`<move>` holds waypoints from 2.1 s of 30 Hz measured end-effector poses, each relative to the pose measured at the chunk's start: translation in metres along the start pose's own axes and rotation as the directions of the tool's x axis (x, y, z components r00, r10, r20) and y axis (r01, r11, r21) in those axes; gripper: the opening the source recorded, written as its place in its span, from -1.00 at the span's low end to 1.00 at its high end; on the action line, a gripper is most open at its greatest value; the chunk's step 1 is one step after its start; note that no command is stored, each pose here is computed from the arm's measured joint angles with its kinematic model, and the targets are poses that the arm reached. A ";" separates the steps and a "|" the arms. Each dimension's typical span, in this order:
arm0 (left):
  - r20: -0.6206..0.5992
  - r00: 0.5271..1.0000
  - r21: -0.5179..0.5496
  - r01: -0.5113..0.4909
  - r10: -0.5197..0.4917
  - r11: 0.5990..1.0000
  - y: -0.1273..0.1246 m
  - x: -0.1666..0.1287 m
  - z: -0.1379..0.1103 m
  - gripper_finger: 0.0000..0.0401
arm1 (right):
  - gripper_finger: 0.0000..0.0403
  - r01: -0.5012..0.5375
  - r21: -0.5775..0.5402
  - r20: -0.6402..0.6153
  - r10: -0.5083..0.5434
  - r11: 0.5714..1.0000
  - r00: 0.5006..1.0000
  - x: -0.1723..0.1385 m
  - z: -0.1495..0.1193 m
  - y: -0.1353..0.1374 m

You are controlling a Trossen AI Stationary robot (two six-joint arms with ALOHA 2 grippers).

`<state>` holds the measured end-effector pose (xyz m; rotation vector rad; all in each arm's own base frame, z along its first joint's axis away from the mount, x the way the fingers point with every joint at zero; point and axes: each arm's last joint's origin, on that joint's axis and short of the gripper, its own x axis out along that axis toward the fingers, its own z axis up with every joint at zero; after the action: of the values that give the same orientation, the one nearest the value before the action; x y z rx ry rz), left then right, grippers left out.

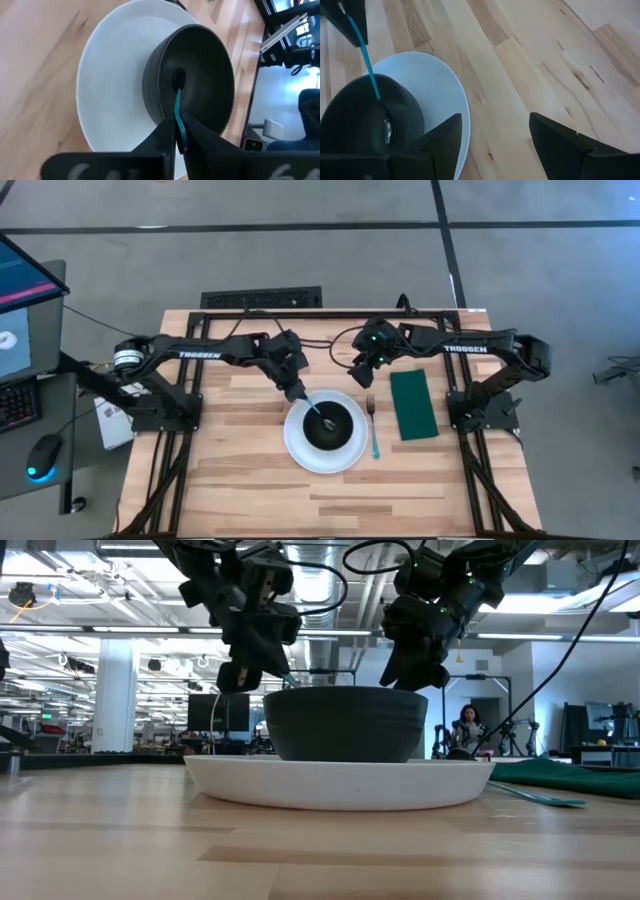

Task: Set table place
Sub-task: Put the blue spoon in the black bowl, then return to Home Position

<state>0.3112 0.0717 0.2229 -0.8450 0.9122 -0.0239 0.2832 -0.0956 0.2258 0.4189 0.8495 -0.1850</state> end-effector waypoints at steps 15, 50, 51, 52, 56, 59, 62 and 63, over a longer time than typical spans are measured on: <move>0.049 0.997 0.001 -0.054 0.054 0.999 0.004 -0.006 0.005 -0.85 | 0.27 0.004 0.004 -0.020 -0.003 1.000 1.000 0.000 -0.002 0.000; 0.550 0.785 0.296 -0.503 0.285 0.812 -0.020 -0.098 0.009 -0.36 | 0.27 0.083 -0.152 0.224 -0.047 0.985 0.973 -0.055 0.013 -0.001; 0.597 0.747 0.291 -0.542 0.293 0.788 -0.026 -0.107 0.004 -0.35 | 0.27 0.090 -0.154 0.251 -0.049 0.984 0.967 -0.064 0.013 0.001; 0.642 0.707 0.282 -0.578 0.298 0.766 -0.030 -0.116 -0.003 -0.35 | 0.27 0.110 -0.154 0.284 -0.062 0.982 0.957 -0.074 0.013 0.002; 0.758 0.577 0.215 -0.660 0.303 0.720 -0.032 -0.141 -0.039 -0.35 | 0.27 0.271 -0.118 0.432 -0.197 0.955 0.880 -0.112 0.006 0.014; 0.819 0.513 0.187 -0.662 0.256 0.726 -0.023 -0.148 -0.068 -0.35 | 0.27 0.332 -0.091 0.499 -0.245 0.939 0.831 -0.132 -0.015 0.023; 0.853 0.464 0.159 -0.668 0.239 0.727 -0.010 -0.150 -0.095 -0.35 | 0.27 0.316 -0.107 0.552 -0.208 0.943 0.808 -0.142 -0.042 0.029; 0.862 0.445 0.143 -0.674 0.243 0.725 -0.006 -0.151 -0.102 -0.35 | 0.27 0.301 -0.117 0.579 -0.181 0.947 0.795 -0.143 -0.049 0.031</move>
<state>0.1461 0.0565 0.2976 -0.0221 0.1932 0.5947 0.1664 -0.0477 0.3149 0.0428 0.3236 -0.4343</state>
